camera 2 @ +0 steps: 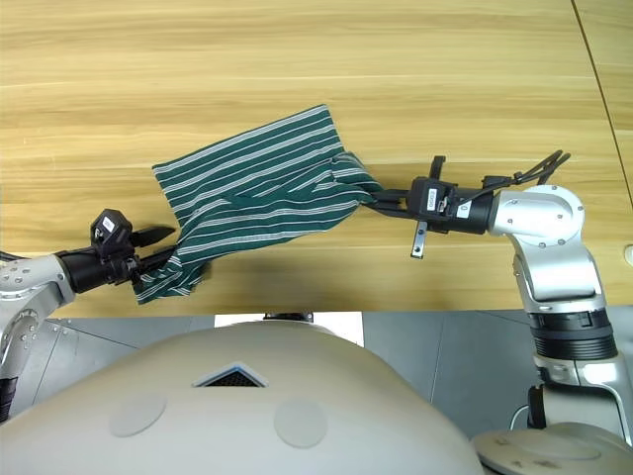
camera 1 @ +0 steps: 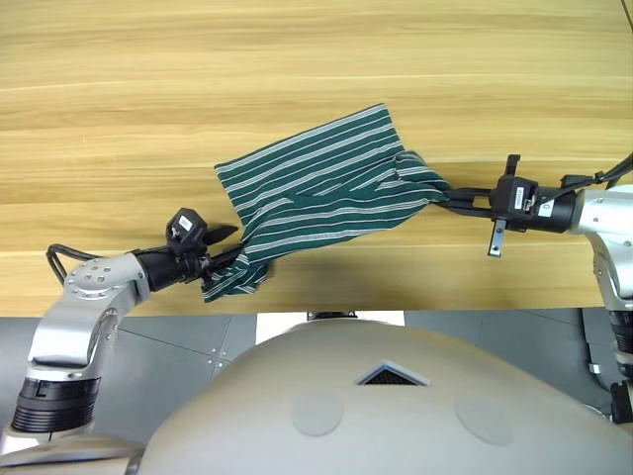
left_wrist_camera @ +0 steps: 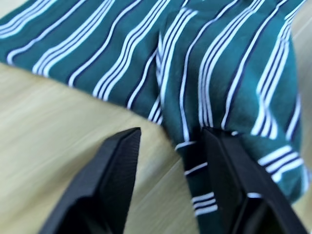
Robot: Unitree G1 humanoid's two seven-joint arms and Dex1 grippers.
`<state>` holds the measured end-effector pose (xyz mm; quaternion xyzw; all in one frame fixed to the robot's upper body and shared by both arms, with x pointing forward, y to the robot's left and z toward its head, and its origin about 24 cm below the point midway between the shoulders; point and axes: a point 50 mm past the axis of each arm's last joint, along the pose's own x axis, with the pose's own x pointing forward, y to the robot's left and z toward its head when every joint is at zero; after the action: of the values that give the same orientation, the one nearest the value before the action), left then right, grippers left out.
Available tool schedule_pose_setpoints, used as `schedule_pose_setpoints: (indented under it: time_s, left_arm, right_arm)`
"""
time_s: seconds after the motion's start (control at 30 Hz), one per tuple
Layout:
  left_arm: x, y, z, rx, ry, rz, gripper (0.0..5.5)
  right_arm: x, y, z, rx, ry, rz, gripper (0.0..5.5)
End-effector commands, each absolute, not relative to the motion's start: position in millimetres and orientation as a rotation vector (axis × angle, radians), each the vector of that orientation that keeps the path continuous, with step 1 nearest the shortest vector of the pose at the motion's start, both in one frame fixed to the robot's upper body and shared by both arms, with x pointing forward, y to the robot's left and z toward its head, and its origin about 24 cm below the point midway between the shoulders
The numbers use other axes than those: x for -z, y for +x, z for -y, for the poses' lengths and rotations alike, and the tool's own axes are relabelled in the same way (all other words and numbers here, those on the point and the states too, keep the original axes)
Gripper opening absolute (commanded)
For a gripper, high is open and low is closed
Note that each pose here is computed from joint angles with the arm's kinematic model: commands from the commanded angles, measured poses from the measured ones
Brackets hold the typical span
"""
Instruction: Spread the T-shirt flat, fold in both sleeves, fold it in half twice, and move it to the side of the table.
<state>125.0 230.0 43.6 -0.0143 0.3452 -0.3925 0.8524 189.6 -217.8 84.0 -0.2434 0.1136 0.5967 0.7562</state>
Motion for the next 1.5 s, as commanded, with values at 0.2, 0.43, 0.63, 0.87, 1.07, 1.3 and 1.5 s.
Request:
schedule_pose_setpoints:
  time_s: [0.2,0.43,0.63,0.87,1.07,1.3,1.5]
  left_arm:
    - [-53.2,124.5,-213.1,0.871,-0.24,-0.699,0.5]
    - [-47.5,124.6,-212.6,0.857,-0.17,-0.719,0.02]
    - [-70.8,122.1,-215.2,0.897,-0.153,-0.62,0.02]
    - [-96.7,111.5,-202.5,0.953,-0.147,-0.503,0.02]
    - [-66.5,94.1,-181.0,1.025,0.27,-0.579,0.02]
    - [-37.5,101.9,-165.6,0.998,0.543,-0.561,0.02]
    - [-41.2,100.9,-168.7,0.984,0.565,-0.562,0.39]
  right_arm:
    - [-88.5,191.5,214.8,-1.296,-0.581,-0.228,0.0]
    - [-88.3,191.8,214.1,-1.286,-0.584,-0.221,0.0]
    - [-87.5,191.3,214.2,-1.281,-0.585,-0.22,0.0]
    - [-88.3,191.2,214.4,-1.277,-0.588,-0.214,0.0]
    - [-88.9,189.9,212.8,-1.279,-0.585,-0.207,0.0]
    - [-88.9,190.1,208.9,-1.28,-0.583,-0.201,0.0]
    - [-88.7,188.7,207.6,-1.272,-0.58,-0.202,0.0]
